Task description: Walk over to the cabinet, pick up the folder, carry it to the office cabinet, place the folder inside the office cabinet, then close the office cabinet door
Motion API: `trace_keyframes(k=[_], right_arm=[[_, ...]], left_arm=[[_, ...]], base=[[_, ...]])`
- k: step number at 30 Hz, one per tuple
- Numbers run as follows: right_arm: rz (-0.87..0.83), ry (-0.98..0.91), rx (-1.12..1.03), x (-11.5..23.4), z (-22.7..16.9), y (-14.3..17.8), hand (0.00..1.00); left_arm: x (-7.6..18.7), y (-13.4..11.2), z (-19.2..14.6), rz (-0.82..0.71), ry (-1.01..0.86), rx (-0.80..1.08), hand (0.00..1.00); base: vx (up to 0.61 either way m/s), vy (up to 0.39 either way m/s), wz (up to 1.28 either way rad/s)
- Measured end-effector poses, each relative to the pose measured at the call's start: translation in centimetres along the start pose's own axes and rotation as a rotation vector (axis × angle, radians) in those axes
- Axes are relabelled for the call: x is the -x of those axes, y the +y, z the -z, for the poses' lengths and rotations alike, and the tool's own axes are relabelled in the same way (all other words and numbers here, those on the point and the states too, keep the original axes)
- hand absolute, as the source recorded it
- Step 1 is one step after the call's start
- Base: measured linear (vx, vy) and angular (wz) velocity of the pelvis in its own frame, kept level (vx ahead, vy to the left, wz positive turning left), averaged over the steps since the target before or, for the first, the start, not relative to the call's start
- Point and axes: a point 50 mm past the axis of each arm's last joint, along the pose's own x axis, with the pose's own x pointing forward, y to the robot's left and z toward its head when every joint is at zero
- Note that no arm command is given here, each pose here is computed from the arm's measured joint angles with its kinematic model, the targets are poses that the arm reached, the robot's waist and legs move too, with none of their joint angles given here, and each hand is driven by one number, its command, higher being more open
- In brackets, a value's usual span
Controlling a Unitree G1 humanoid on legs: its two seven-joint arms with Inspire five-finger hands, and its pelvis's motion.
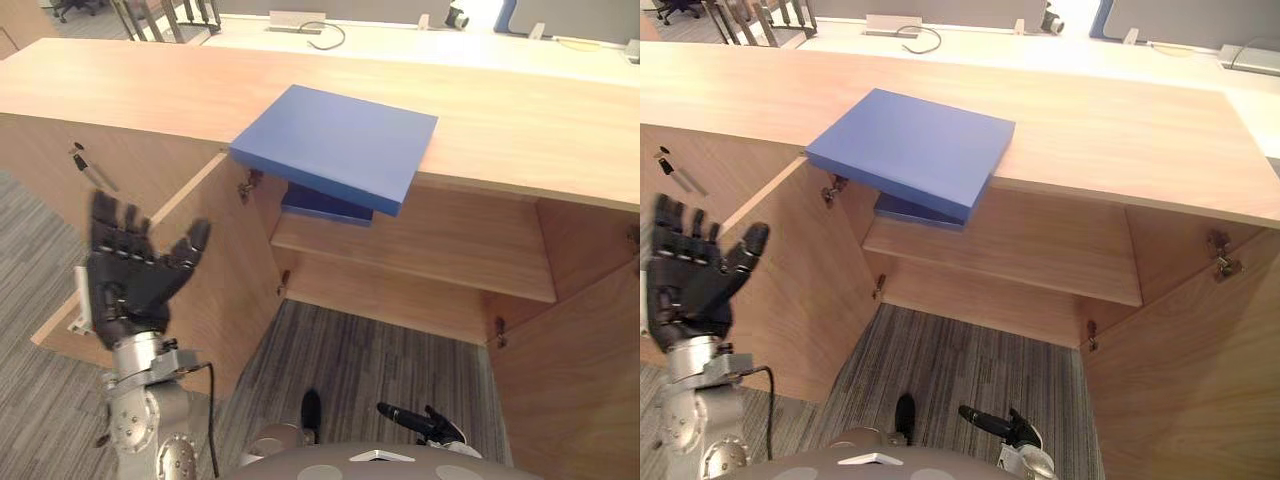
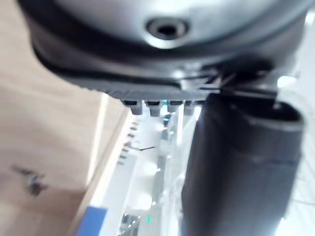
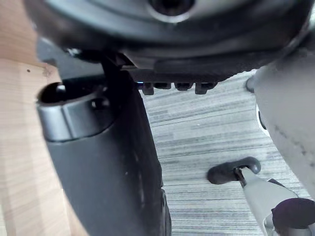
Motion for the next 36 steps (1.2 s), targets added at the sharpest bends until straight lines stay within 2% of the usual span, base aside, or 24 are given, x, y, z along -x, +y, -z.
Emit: trace_keyframes(k=[9, 14, 20, 26, 36], right_arm=[[0.037, 0.009, -0.027, 0.0, 0.2, -0.4, 1.0], [0.058, 0.033, 0.039, -0.2, 0.0, -0.9, 1.0], [0.054, 0.042, 0.089, -0.3, 0.0, -0.9, 1.0], [0.048, 0.043, 0.101, -0.3, 0.0, -0.8, 1.0], [0.065, 0.057, 0.104, -0.2, 0.2, -1.5, 1.0]], left_arm=[[-0.6, -1.0, -3.5, -0.175, -0.313, -0.482, 1.0], [-1.2, -3.7, -3.6, -0.048, -0.411, -0.567, 1.0], [-3.3, -6.7, -3.3, 0.094, -0.562, -0.705, 1.0], [-4.8, -8.4, -1.0, 0.171, -0.548, -0.837, 1.0], [-6.6, -10.1, -0.2, 0.294, -0.616, -0.959, 1.0]], base=[[-0.06, -0.044, 0.08], [-0.11, -0.05, -0.04], [-0.04, -0.072, -0.16], [0.0, -0.055, -0.2], [-0.05, -0.025, -0.14]])
